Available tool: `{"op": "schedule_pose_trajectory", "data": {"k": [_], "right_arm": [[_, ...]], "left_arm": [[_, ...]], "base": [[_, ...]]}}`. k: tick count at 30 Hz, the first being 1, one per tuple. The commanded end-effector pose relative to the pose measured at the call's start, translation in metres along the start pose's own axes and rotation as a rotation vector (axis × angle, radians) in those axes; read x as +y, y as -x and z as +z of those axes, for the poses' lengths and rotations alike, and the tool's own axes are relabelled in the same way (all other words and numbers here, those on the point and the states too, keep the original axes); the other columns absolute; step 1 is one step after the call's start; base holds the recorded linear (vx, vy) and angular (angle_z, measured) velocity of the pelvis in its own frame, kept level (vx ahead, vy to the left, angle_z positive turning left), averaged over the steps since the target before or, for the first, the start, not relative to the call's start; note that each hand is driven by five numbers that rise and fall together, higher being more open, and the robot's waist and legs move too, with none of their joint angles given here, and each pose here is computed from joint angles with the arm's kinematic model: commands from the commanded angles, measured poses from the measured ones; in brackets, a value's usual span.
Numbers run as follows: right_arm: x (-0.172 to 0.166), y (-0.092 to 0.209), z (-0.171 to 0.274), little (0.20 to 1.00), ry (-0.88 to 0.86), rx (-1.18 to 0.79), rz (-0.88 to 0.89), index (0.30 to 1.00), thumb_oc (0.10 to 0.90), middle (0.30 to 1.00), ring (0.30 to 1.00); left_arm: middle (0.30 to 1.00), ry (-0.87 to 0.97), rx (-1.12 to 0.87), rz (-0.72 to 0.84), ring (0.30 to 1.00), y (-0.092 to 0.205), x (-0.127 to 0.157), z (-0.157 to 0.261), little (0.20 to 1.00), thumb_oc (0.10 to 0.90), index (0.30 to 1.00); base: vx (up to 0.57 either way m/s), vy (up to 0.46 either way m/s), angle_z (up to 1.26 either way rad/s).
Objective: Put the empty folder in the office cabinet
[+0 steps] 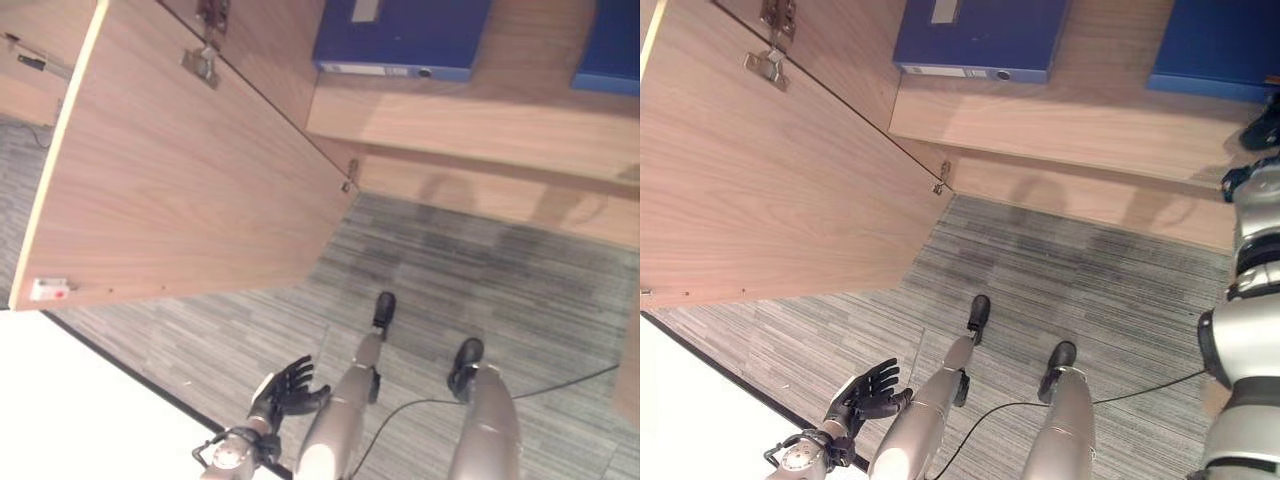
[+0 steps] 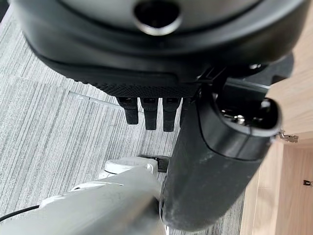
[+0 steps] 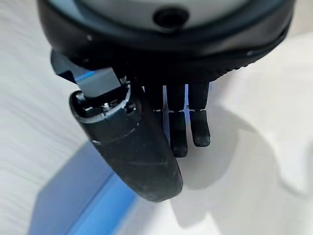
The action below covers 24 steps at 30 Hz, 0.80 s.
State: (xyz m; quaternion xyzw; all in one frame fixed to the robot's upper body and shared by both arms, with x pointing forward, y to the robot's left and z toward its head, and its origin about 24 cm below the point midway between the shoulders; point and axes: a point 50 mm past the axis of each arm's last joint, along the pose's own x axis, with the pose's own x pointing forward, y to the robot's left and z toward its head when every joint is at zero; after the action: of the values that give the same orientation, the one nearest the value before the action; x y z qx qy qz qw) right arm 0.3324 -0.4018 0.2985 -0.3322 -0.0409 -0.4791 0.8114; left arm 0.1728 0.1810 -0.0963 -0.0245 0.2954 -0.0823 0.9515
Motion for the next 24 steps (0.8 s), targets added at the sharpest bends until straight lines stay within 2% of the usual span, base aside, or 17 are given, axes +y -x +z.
{"op": "schedule_pose_trajectory", "data": {"k": [1, 8, 12, 15, 18, 21, 22, 23, 24], "right_arm": [[-0.107, -0.023, 0.059, 0.3, -0.173, -0.18, -0.282, 0.3, 0.4, 0.3, 0.3], [-0.124, -0.023, 0.08, 0.3, -0.284, -0.218, -0.307, 0.3, 0.4, 0.3, 0.3], [-0.092, -0.02, 0.065, 0.3, -0.379, -0.201, -0.239, 0.3, 0.4, 0.3, 0.3], [-0.041, -0.004, 0.054, 0.3, -0.522, -0.21, -0.139, 0.3, 0.4, 0.3, 0.3], [0.019, 0.028, 0.036, 0.3, -0.599, -0.206, -0.01, 0.3, 0.4, 0.3, 0.3], [0.075, 0.074, 0.016, 0.3, -0.658, -0.163, 0.124, 0.3, 0.4, 0.3, 0.3], [0.105, 0.11, -0.002, 0.9, -0.678, -0.127, 0.209, 0.9, 0.8, 0.9, 0.9], [0.106, 0.113, -0.004, 0.9, -0.677, -0.122, 0.209, 0.9, 0.8, 0.9, 0.9], [0.12, 0.132, -0.016, 0.9, -0.677, -0.094, 0.263, 0.9, 0.8, 0.9, 0.9]], "left_arm": [[0.9, -0.122, 0.126, -0.013, 0.9, 0.02, 0.022, -0.025, 0.9, 0.8, 0.9], [0.9, -0.127, 0.132, -0.035, 0.9, 0.021, 0.018, -0.026, 0.9, 0.8, 0.9], [0.9, -0.117, 0.109, -0.003, 0.9, 0.013, 0.02, -0.019, 0.9, 0.8, 0.9], [0.9, -0.08, 0.085, 0.05, 0.9, 0.003, 0.02, -0.011, 0.9, 0.8, 0.9], [0.9, -0.063, 0.078, 0.105, 0.9, -0.005, 0.024, -0.005, 0.9, 0.8, 0.9], [0.9, -0.012, 0.058, 0.148, 0.9, -0.016, 0.021, 0.004, 0.9, 0.8, 0.9], [0.9, 0.012, 0.055, 0.176, 0.9, -0.021, 0.019, 0.008, 0.9, 0.8, 0.9], [0.9, 0.009, 0.059, 0.178, 0.9, -0.02, 0.021, 0.007, 0.9, 0.8, 0.9], [0.9, 0.024, 0.058, 0.185, 0.9, -0.024, 0.018, 0.009, 0.9, 0.8, 0.9]], "base": [[0.01, -0.064, 0.13], [0.01, -0.038, 0.27], [0.02, 0.001, 0.07], [0.01, 0.001, -0.01], [0.03, 0.006, -0.15], [0.05, 0.021, -0.32], [0.08, 0.019, -0.36], [0.06, 0.019, -0.38], [0.04, 0.01, -0.29]]}}
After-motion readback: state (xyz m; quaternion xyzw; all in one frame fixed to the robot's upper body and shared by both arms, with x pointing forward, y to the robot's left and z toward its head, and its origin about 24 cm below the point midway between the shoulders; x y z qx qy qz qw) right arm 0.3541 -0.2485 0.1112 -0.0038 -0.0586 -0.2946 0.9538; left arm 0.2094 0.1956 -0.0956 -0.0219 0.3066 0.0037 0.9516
